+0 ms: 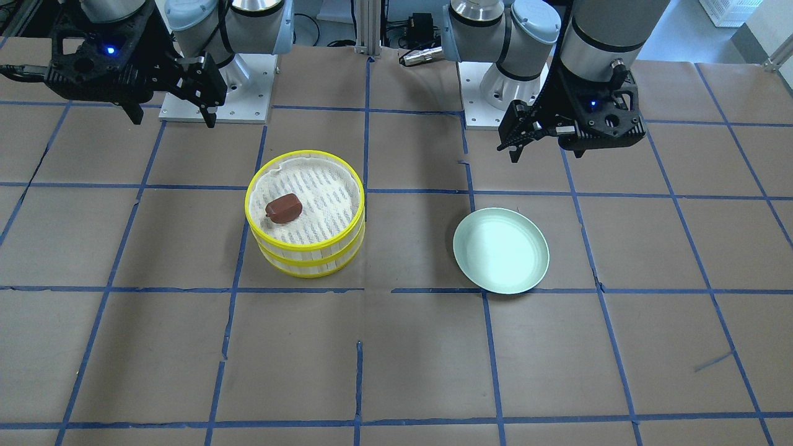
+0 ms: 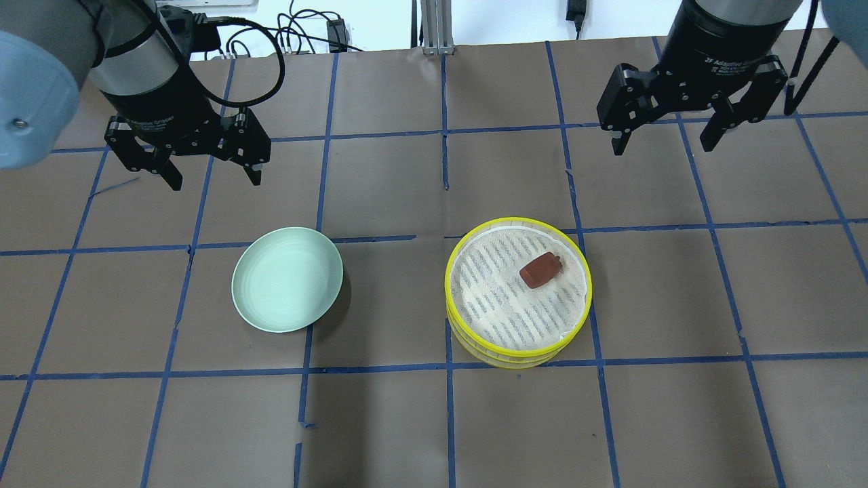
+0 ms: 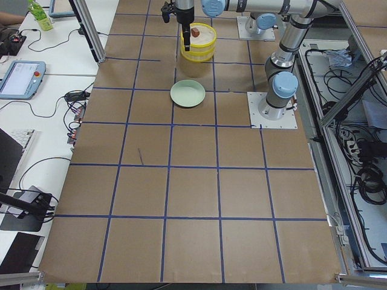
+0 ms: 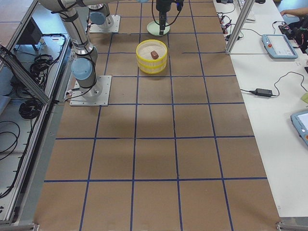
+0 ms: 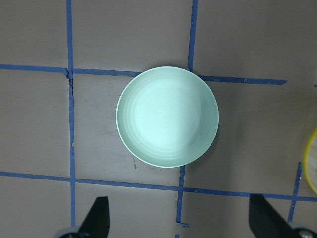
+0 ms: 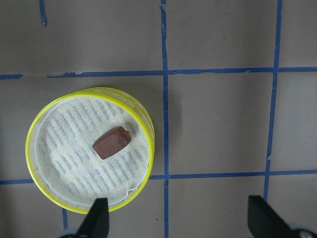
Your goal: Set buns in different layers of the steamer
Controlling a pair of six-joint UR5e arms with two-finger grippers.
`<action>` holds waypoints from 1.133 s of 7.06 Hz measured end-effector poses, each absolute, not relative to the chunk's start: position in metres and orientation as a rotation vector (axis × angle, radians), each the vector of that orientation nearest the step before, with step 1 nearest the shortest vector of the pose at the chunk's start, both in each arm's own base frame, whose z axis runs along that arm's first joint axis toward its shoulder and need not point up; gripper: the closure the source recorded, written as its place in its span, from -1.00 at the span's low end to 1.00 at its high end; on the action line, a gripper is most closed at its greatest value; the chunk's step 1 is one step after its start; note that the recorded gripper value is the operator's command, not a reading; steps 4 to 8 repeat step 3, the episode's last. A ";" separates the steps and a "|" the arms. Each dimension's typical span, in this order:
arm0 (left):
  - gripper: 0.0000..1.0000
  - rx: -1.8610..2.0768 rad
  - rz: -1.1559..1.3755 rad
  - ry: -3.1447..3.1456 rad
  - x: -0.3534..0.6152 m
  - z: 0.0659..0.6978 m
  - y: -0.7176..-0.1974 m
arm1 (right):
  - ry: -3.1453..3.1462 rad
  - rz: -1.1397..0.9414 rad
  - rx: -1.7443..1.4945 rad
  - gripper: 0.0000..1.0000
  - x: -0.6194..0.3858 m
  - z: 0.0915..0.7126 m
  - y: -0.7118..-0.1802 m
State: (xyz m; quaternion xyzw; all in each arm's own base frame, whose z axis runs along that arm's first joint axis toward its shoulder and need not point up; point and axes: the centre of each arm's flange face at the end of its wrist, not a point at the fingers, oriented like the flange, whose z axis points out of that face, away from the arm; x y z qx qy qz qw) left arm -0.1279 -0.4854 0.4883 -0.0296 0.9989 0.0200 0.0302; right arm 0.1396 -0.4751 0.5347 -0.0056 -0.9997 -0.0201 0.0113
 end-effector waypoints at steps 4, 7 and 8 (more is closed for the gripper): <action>-1.00 0.049 0.063 3.089 -0.128 0.489 -0.485 | -3.118 -0.067 -0.016 -1.00 0.140 0.535 -0.475; -1.00 0.049 0.063 3.089 -0.128 0.489 -0.485 | -3.118 -0.067 -0.016 -1.00 0.140 0.535 -0.475; -1.00 0.049 0.063 3.089 -0.128 0.489 -0.485 | -3.118 -0.067 -0.016 -1.00 0.140 0.535 -0.475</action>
